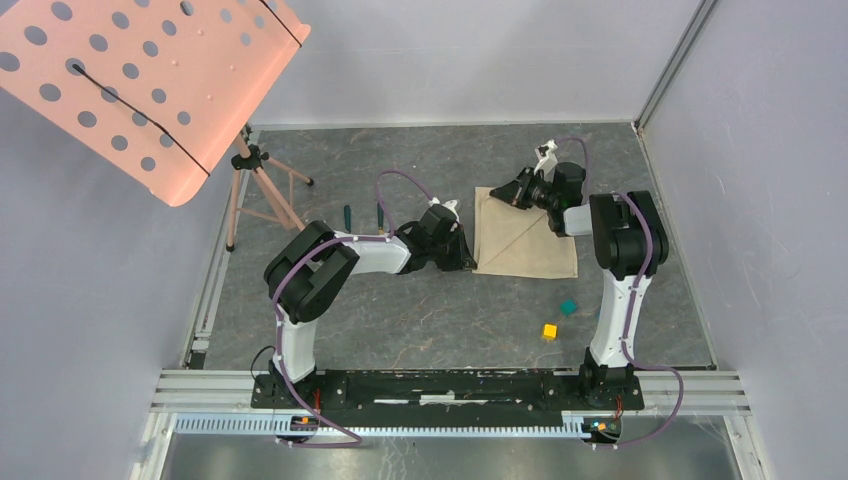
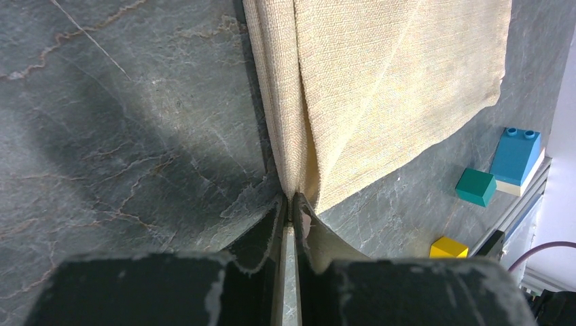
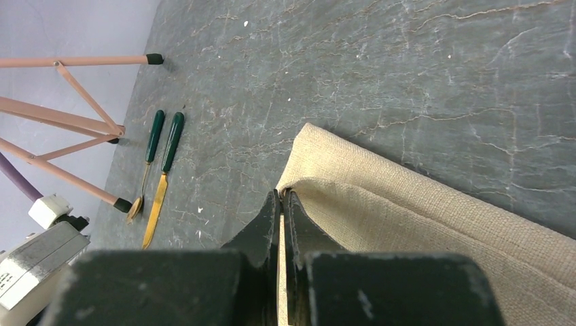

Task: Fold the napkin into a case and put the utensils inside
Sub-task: Fold the top corner of the square-folded napkin at the center of the board.

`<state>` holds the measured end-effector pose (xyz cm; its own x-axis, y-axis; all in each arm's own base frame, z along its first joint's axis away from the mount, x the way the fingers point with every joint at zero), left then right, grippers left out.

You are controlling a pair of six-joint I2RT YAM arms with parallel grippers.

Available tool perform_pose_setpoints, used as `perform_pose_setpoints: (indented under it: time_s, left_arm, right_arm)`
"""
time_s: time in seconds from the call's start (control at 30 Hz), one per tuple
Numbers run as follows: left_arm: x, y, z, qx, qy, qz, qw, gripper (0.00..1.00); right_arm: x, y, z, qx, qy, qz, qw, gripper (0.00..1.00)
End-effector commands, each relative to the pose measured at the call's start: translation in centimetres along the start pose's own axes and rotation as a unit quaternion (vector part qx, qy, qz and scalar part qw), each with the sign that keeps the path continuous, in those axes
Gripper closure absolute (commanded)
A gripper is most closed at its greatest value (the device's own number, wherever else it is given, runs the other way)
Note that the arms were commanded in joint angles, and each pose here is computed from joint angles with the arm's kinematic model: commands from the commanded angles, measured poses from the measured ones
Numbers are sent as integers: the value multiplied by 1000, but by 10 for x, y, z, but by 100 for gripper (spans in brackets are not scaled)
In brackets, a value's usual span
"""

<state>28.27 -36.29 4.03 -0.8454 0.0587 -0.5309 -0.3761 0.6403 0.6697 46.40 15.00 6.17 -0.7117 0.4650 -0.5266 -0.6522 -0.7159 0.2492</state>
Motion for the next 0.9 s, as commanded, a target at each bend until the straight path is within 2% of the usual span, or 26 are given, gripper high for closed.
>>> perform_pose_setpoints:
  time_s: [0.0, 0.63, 0.87]
  left_arm:
    - [24, -2, 13, -34, 6, 37, 999, 87]
    - [25, -3, 8, -24, 10, 20, 999, 87]
    - [26, -1, 8, -23, 15, 14, 1000, 79]
  right_arm:
    - [-16, -9, 13, -31, 24, -13, 999, 100]
    - [-13, -23, 0, -23, 14, 1, 1000, 99]
    - [-11, -27, -5, -19, 9, 5, 1000, 95]
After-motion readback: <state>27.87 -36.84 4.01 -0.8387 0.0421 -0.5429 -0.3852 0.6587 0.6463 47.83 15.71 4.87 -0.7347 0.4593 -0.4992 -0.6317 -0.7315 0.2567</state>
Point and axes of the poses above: each gripper's point midway between its finger pads, its own y axis back along the fingers, its own z axis along the line the jaws close on, x = y × z, the point moved 3 cm from there along y, back along the fingers, and after that the axes turned 10 degrees about -y, right-handed, at the moved point
